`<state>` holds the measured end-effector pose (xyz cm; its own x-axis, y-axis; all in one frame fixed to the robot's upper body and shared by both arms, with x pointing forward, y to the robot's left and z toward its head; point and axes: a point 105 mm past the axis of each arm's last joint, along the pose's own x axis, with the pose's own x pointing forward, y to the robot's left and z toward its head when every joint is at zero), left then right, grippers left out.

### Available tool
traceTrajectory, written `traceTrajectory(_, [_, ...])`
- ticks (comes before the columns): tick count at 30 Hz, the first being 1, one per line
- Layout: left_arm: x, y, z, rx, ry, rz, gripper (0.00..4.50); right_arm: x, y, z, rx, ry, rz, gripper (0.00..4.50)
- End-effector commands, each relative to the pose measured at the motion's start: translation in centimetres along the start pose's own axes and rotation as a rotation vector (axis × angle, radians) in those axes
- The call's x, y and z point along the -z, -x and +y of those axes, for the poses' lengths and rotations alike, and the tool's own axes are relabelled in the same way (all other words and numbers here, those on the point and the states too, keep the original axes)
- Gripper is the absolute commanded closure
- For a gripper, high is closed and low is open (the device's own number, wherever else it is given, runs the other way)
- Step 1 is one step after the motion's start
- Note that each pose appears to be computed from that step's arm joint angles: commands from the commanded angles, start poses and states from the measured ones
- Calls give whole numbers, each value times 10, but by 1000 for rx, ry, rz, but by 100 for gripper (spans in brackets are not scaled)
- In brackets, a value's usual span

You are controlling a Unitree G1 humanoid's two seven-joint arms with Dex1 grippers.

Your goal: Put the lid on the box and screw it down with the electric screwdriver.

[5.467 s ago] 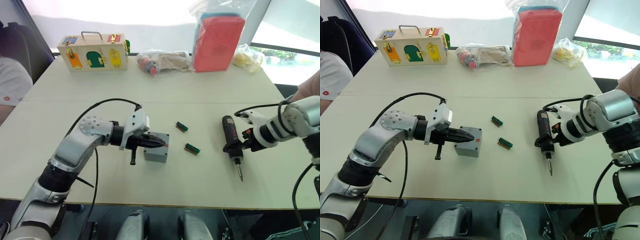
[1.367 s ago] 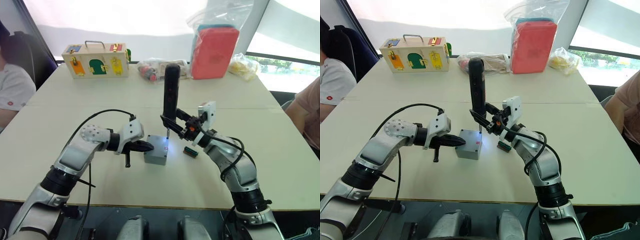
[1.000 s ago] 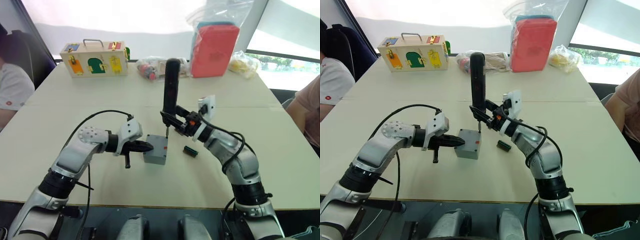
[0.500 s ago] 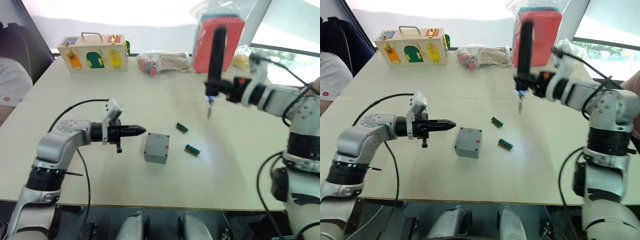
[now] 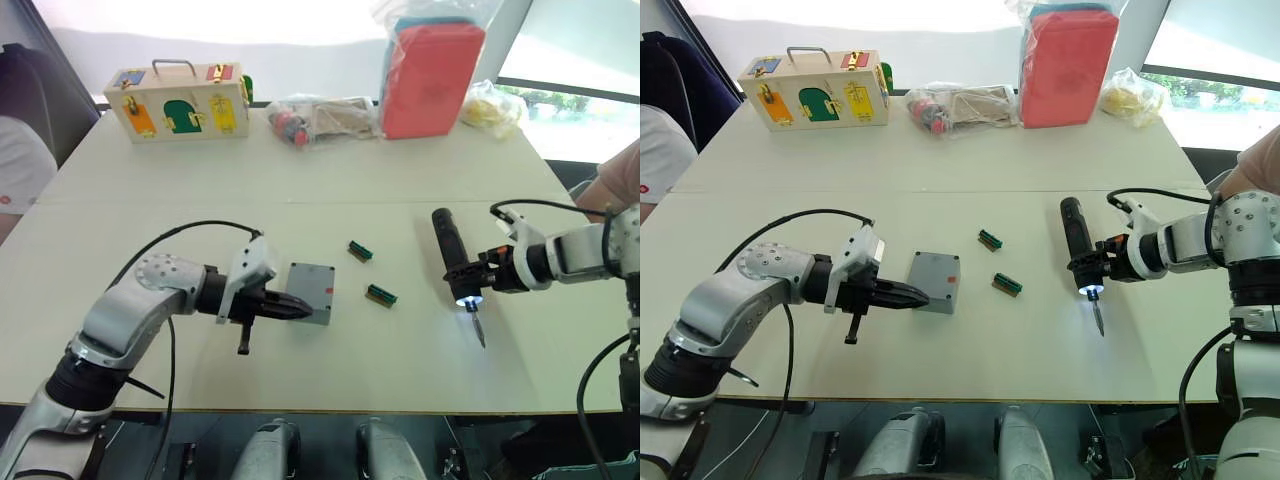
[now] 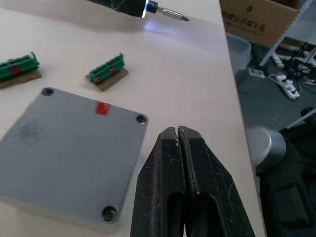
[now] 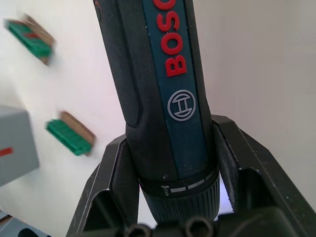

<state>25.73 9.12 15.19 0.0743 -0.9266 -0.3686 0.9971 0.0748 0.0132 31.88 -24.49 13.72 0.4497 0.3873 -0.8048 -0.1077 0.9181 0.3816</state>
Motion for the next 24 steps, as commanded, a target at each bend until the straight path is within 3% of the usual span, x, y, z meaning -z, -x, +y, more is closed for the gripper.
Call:
traceTrajectory(1, [-3, 1, -5, -7, -20, -4, 450, -11, 5, 4, 30, 12, -37, 275])
traceTrajectory(6, [-2, 1, -4, -28, -2, -4, 450, -7, -3, 4, 72, 50, -9, 275])
traceTrajectory(8, [-1, 2, -4, -31, 9, -2, 450, -5, -5, 4, 84, 66, -1, 174])
traceTrajectory(9, [0, 4, -3, -35, 12, 0, 450, -4, -5, 4, 85, 70, 0, 159])
traceTrajectory(13, [-2, 8, 3, -77, 45, -35, 450, -7, -4, 3, 111, 87, -22, 5])
traceTrajectory(17, [-14, 16, 16, -177, 113, -133, 450, -19, 7, 12, 152, 207, -124, 1])
traceTrajectory(21, [-15, 30, 21, -227, 167, -154, 450, -43, 27, 31, 161, 405, -298, 1])
traceTrajectory(24, [-7, 40, 22, -283, 227, -176, 450, -53, 36, 42, 94, 439, -394, 1])
